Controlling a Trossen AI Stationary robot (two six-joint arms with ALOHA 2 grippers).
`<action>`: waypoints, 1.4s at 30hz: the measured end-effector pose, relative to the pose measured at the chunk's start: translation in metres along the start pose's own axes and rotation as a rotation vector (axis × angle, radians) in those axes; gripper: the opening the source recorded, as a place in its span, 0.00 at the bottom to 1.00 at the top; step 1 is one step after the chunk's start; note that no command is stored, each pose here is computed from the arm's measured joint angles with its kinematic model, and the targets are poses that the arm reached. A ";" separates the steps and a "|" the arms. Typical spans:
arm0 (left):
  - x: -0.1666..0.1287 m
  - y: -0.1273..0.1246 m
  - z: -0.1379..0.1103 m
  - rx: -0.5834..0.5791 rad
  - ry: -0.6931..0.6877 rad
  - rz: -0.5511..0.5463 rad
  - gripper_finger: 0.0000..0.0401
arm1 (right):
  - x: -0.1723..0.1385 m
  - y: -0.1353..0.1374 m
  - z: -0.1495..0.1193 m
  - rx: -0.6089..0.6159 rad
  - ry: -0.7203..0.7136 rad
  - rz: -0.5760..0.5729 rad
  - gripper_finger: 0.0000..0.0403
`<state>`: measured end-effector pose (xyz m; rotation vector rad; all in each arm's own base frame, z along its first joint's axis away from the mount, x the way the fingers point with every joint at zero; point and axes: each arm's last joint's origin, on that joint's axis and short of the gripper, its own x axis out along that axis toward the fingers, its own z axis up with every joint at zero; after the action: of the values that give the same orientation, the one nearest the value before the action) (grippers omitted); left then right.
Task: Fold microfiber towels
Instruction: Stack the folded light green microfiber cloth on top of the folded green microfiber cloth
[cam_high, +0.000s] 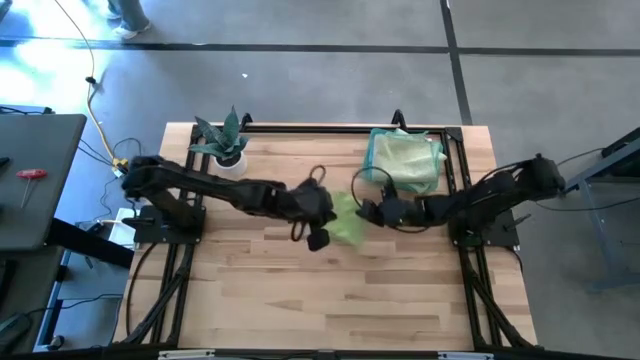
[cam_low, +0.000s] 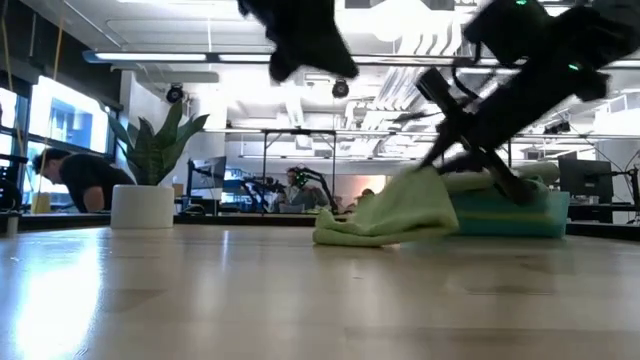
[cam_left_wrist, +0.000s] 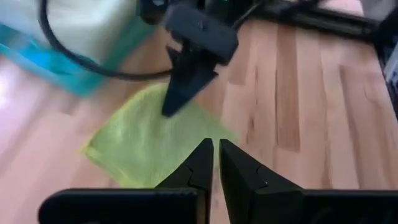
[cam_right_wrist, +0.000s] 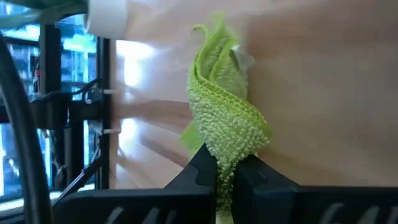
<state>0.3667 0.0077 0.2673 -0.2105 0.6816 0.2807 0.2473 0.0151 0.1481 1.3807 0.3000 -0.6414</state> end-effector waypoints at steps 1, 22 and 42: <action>-0.008 0.002 0.004 0.005 -0.026 0.014 0.05 | 0.000 0.006 0.005 -0.023 0.001 0.001 0.00; -0.100 0.056 0.036 0.061 -0.236 0.272 0.05 | -0.053 0.109 0.167 -0.482 0.015 -0.400 0.00; -0.102 0.076 0.042 -0.002 -0.266 0.329 0.05 | -0.099 0.076 0.219 -0.524 0.063 -0.818 0.00</action>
<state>0.2915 0.0721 0.3569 -0.0595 0.4494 0.6135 0.1763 -0.1686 0.3057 0.7363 1.0349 -1.0895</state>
